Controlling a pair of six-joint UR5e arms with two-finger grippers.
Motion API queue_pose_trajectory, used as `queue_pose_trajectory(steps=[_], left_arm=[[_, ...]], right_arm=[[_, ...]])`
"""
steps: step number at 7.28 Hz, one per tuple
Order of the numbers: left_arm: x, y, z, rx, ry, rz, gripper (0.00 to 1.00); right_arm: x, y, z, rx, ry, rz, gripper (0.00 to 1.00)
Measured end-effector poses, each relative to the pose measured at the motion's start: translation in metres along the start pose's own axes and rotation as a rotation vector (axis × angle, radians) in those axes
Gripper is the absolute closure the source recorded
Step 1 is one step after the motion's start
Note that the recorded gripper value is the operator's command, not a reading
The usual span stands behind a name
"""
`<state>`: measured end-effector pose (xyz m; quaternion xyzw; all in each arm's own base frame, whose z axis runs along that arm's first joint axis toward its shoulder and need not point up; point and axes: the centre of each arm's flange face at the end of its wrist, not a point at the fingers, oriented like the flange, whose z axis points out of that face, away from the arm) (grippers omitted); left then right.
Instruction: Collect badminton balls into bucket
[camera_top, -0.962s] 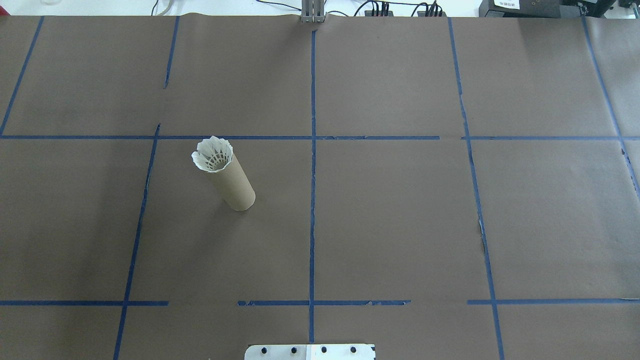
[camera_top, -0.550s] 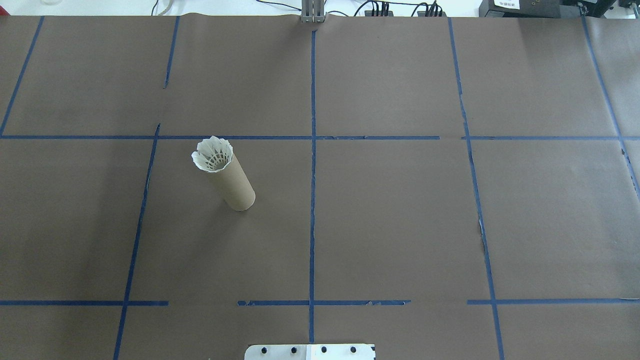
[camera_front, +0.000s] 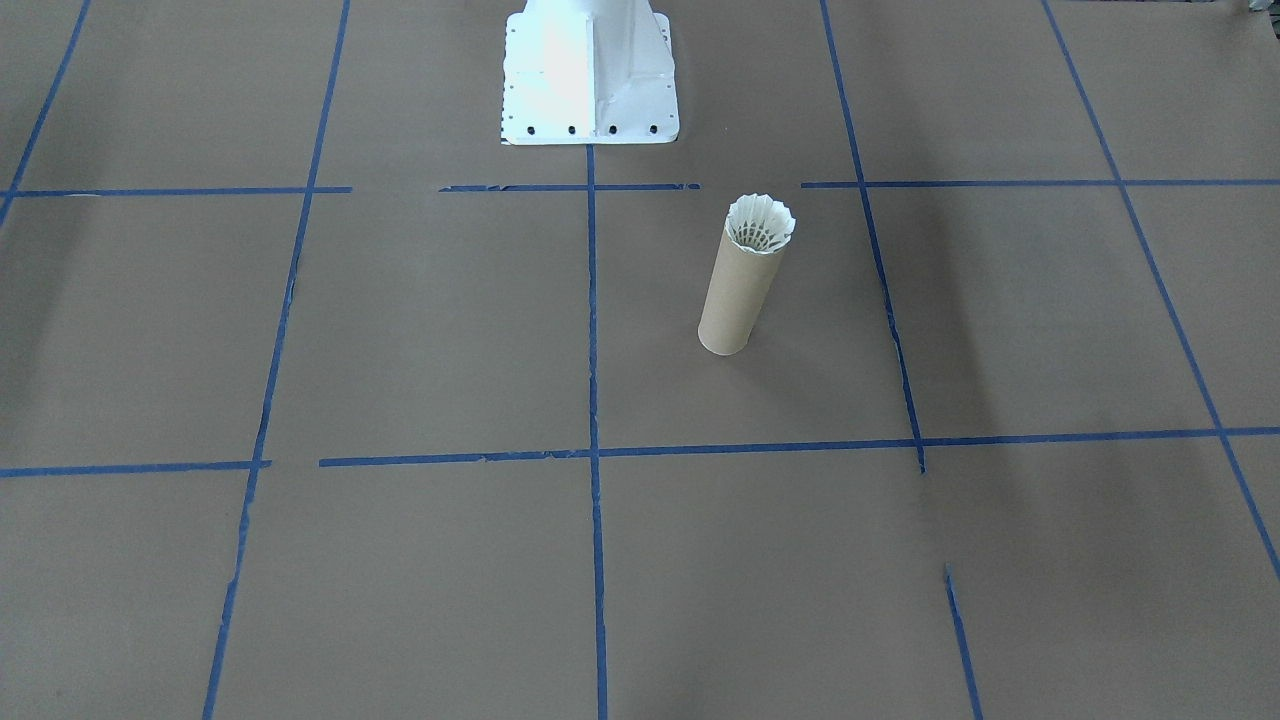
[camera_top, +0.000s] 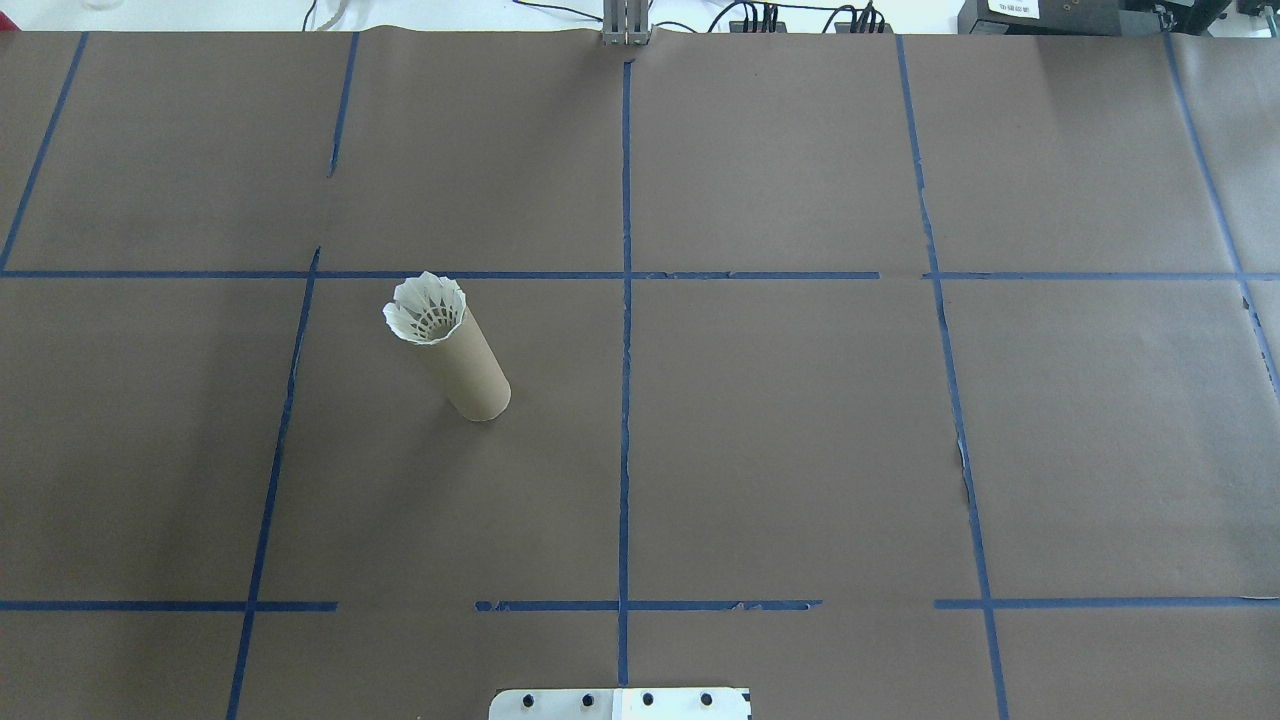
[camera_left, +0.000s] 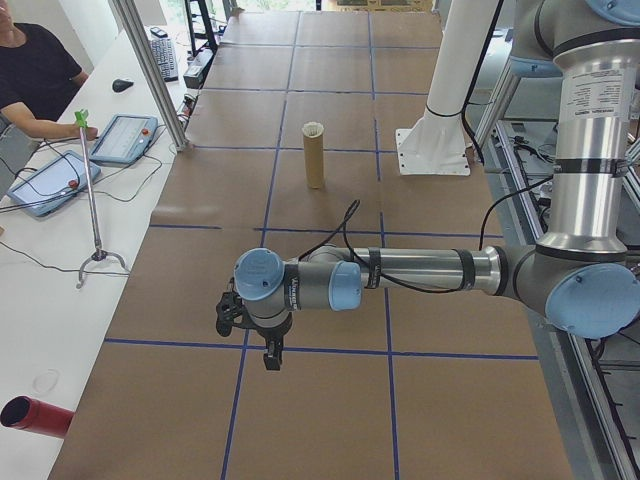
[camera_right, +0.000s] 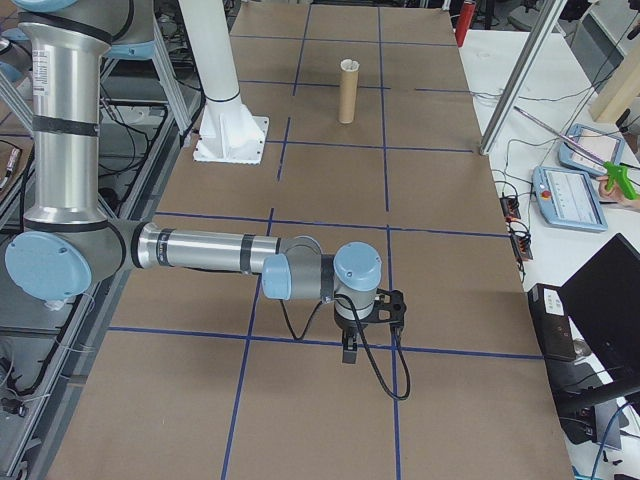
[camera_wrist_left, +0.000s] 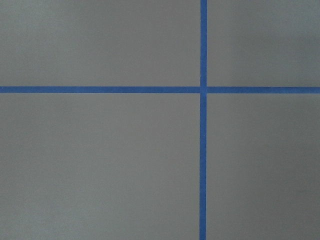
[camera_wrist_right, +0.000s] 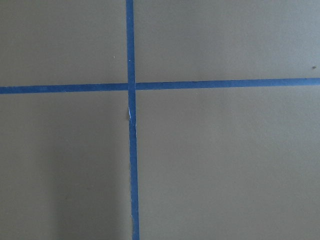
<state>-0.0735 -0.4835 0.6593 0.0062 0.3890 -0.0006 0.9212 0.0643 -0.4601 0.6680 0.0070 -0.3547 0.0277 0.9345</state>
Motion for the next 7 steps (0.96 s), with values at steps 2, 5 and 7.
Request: queue_pose_trajectory(steps=[2, 5, 7], left_arm=[[0.0009, -0.0005, -0.0009, 0.002, 0.001, 0.002, 0.00], [0.0043, -0.0040, -0.0042, 0.007, 0.000, 0.008, 0.00], [0.0069, -0.0061, -0.0069, 0.012, 0.000, 0.013, 0.00]], right_arm=[[0.0000, 0.0000, 0.0000, 0.000, 0.000, 0.000, 0.00], [0.0000, 0.0000, 0.0000, 0.000, 0.000, 0.000, 0.00], [0.0000, 0.0000, 0.0000, 0.000, 0.000, 0.000, 0.00]])
